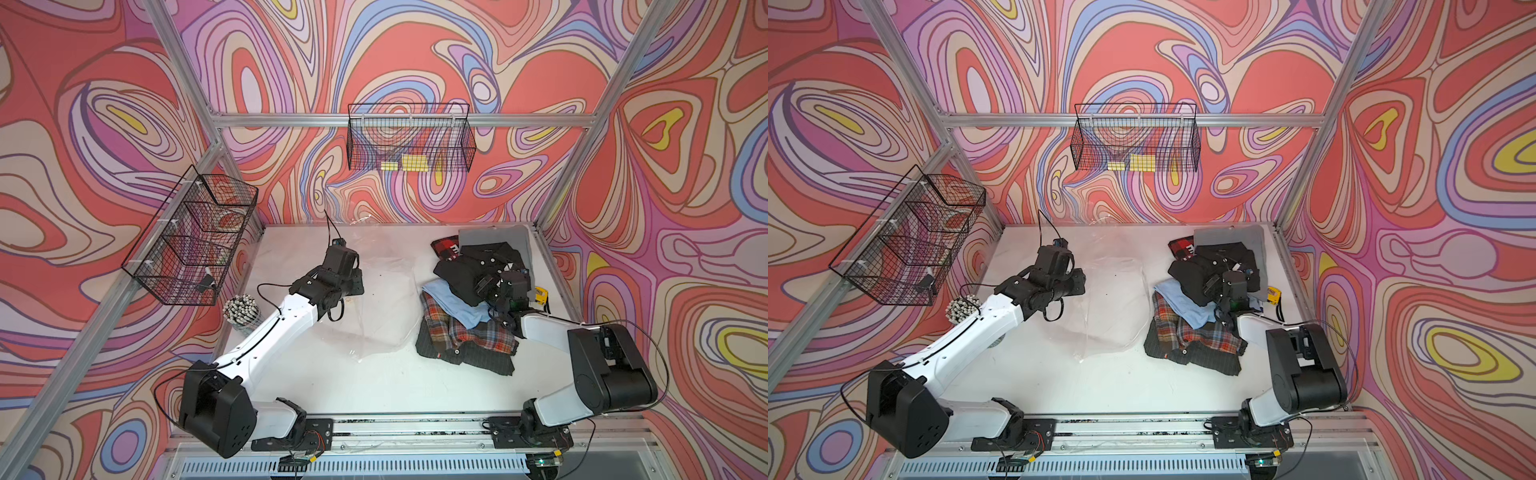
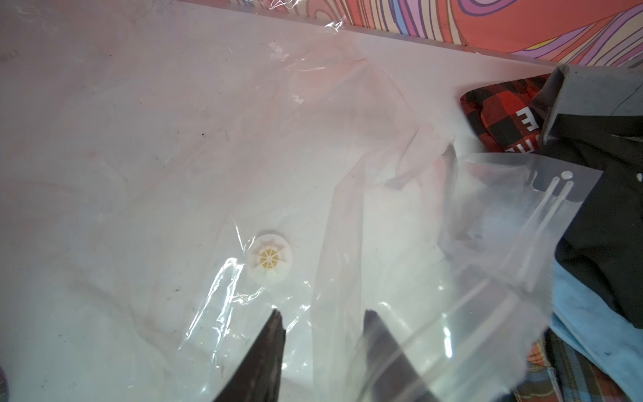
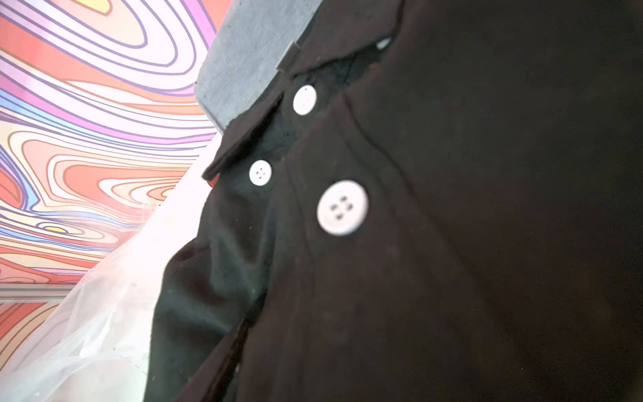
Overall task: Take the shirt out of the vacuum bag
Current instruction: Place the shirt at the center of the board.
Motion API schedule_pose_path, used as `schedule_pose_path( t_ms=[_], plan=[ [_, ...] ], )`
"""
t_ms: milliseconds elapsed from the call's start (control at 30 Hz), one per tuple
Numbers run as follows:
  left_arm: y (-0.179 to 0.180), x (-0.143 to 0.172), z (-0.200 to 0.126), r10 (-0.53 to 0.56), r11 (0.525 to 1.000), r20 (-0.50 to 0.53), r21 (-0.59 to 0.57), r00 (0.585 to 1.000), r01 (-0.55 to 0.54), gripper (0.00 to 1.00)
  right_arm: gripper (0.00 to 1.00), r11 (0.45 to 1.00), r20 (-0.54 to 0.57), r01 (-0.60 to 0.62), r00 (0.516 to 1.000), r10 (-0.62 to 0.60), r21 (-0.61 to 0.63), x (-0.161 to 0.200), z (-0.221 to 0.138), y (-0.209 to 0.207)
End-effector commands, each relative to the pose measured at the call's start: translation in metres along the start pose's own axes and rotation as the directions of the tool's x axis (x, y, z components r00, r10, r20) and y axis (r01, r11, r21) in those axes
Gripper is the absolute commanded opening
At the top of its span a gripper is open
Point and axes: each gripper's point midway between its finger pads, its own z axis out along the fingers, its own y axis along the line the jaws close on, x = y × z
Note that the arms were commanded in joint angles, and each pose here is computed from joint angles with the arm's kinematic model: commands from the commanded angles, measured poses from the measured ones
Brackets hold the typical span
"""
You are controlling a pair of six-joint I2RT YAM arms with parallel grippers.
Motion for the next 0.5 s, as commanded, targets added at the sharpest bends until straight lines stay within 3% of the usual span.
schedule_pose_path(
  t_ms=[0,100,333,467],
  plan=[
    [0.007,-0.011,-0.004,0.007,0.999,0.029,-0.036,1.000,-0.006,0.76,0.74,1.000,-0.069,-0.001,0.998,0.003,0.028,0.013,0.007,-0.007],
    [0.011,-0.013,-0.006,0.004,0.998,0.046,-0.058,0.999,-0.002,0.98,0.98,0.999,-0.067,0.013,0.998,-0.011,0.030,0.004,0.005,0.001],
    [0.030,-0.029,-0.026,-0.049,0.991,0.183,-0.115,0.982,0.071,0.99,0.98,0.987,0.060,0.160,0.985,-0.162,0.035,-0.061,-0.044,0.057],
    [0.032,-0.039,-0.050,-0.130,0.989,0.335,-0.028,0.933,0.147,0.99,0.98,0.975,0.121,0.219,0.968,-0.222,0.036,-0.087,-0.079,0.082]
  ],
)
